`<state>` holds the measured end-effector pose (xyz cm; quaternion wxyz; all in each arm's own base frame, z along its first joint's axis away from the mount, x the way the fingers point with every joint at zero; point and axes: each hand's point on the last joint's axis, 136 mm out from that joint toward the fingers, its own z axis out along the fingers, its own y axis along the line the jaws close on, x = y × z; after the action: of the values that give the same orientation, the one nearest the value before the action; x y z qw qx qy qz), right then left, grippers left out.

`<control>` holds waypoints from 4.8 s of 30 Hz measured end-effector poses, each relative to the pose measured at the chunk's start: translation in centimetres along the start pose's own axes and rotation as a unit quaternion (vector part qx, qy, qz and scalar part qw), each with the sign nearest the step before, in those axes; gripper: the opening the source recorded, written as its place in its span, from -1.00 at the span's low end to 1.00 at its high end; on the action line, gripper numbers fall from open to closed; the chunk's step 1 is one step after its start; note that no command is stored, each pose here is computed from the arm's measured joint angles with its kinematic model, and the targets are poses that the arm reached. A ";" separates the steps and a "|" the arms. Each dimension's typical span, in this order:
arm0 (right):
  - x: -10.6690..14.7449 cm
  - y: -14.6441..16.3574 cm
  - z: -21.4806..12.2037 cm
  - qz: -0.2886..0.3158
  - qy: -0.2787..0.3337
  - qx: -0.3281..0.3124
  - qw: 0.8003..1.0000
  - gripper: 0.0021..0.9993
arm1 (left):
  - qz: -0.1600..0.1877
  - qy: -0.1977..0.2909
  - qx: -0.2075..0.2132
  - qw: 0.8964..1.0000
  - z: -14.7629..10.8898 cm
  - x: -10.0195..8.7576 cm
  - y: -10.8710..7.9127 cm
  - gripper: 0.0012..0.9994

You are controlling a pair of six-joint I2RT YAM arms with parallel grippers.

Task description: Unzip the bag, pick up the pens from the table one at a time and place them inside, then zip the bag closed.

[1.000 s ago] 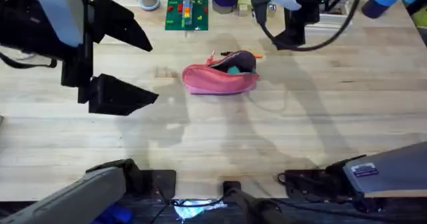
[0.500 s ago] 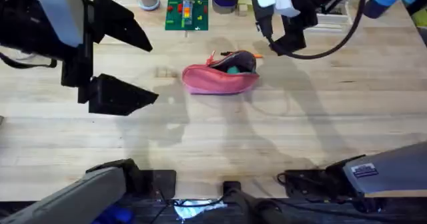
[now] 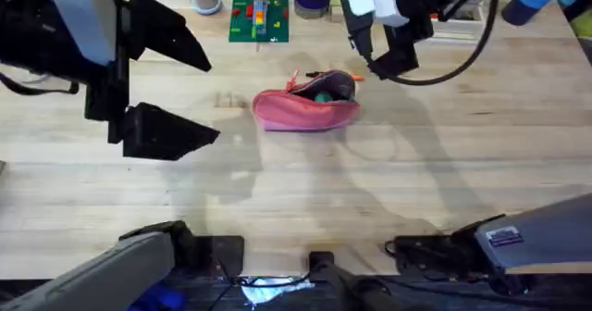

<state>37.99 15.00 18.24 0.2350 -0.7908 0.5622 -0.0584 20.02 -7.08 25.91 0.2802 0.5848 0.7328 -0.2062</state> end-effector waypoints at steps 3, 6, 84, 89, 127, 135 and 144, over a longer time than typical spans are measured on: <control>0.5 0.3 1.0 0.006 0.001 -0.014 1.000 0.99 | 0.000 0.001 0.000 1.000 0.0 0.0 0.0 0.99; 0.9 0.6 2.1 0.011 0.002 -0.027 1.000 0.99 | 0.000 0.004 0.000 1.000 0.0 0.1 0.0 0.99; 3.2 4.9 13.3 0.121 -0.059 -0.167 0.977 -0.94 | 0.000 0.013 0.000 1.000 0.0 0.5 0.0 0.99; 3.2 4.8 13.2 0.121 -0.057 -0.167 0.977 -0.95 | 0.000 0.013 0.000 1.000 0.0 0.5 0.0 0.99; 4.3 2.0 0.9 0.101 0.003 -0.104 0.989 -0.94 | 0.000 0.013 0.000 1.000 0.0 0.5 0.0 0.99; 3.1 4.1 -2.8 0.038 -0.006 -0.126 0.991 -0.94 | 0.000 0.013 0.000 1.000 0.0 0.4 0.0 0.99; 2.9 4.6 -3.2 0.004 -0.012 -0.134 0.991 -0.93 | 0.000 0.013 0.000 1.000 0.0 0.5 0.0 0.99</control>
<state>33.92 10.20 18.52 0.1335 -0.8137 0.5651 0.0276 19.94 -6.74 25.62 0.2705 0.5873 0.7366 -0.1986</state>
